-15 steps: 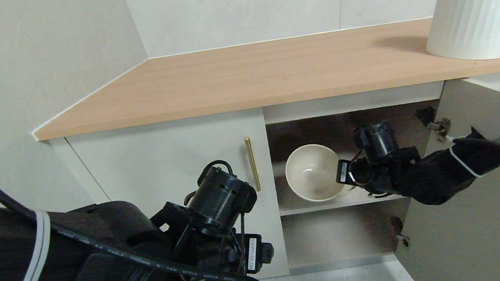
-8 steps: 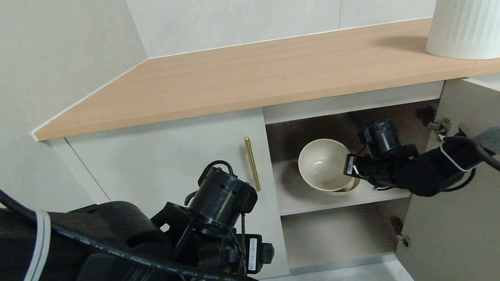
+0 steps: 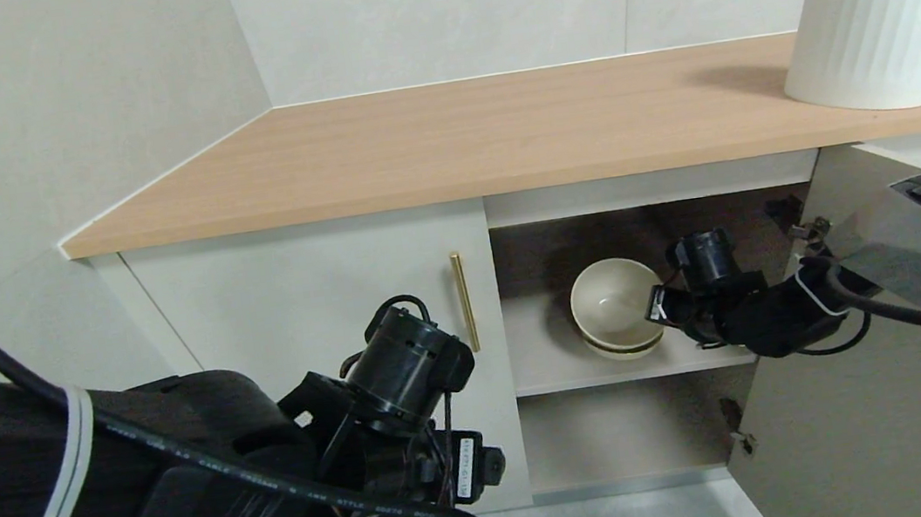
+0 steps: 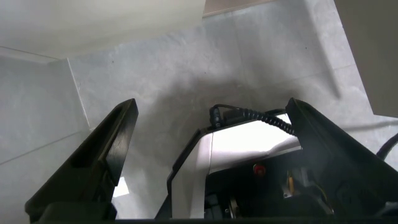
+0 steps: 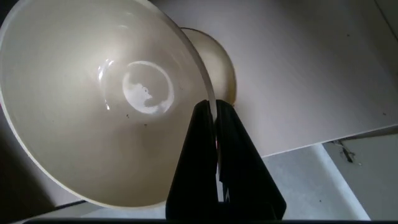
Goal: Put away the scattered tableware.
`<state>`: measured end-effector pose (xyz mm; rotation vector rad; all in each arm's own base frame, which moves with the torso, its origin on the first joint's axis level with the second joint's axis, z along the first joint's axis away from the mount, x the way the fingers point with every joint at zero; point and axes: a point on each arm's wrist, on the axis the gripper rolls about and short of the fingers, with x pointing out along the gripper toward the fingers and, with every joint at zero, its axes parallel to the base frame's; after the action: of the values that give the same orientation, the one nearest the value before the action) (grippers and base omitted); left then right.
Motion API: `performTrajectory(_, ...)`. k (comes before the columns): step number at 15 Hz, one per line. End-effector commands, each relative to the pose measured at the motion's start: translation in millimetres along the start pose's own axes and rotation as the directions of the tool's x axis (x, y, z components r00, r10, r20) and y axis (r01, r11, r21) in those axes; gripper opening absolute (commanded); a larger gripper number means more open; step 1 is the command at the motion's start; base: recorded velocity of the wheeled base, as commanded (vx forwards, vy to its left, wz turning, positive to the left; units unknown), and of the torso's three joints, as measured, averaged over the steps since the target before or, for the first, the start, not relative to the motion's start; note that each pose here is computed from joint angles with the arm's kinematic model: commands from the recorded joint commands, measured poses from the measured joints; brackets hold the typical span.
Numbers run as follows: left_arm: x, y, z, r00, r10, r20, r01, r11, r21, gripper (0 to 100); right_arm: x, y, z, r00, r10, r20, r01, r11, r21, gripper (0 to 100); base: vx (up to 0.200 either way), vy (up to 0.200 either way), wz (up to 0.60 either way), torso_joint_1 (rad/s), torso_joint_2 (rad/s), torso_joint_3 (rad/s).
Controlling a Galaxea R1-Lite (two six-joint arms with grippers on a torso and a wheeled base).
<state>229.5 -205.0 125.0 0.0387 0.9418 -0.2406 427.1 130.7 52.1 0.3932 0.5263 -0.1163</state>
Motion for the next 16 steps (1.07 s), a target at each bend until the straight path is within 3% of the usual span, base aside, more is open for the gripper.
performTrajectory(1,0.4,0.0,-0.1,1.000,0.001,-0.001,-0.001,1.000,0.000,100,9.4,-4.6,-5.8,1.000,-0.022,-0.008,0.022,1.000,-0.003,0,0.000,0.000,0.00,0.000,0.00,0.000)
performTrajectory(10,1.4,-0.2,-0.4,1.000,0.003,-0.004,-0.003,1.000,0.001,100,15.5,-5.6,-8.5,0.999,-0.038,-0.005,0.038,0.999,-0.003,0,0.000,0.000,0.00,0.000,0.00,0.000)
performTrajectory(11,1.4,-0.2,-0.4,1.000,0.003,-0.004,-0.003,1.000,0.000,100,15.5,-5.6,-8.5,0.999,-0.038,-0.005,0.038,0.999,-0.004,100,0.000,0.000,0.00,0.000,0.00,0.000)
performTrajectory(16,1.4,-0.1,-0.4,1.000,0.004,-0.003,-0.004,1.000,0.001,100,14.9,-5.5,-9.5,0.999,-0.037,-0.009,0.037,0.999,-0.006,100,0.000,0.000,0.00,0.000,0.00,0.000)
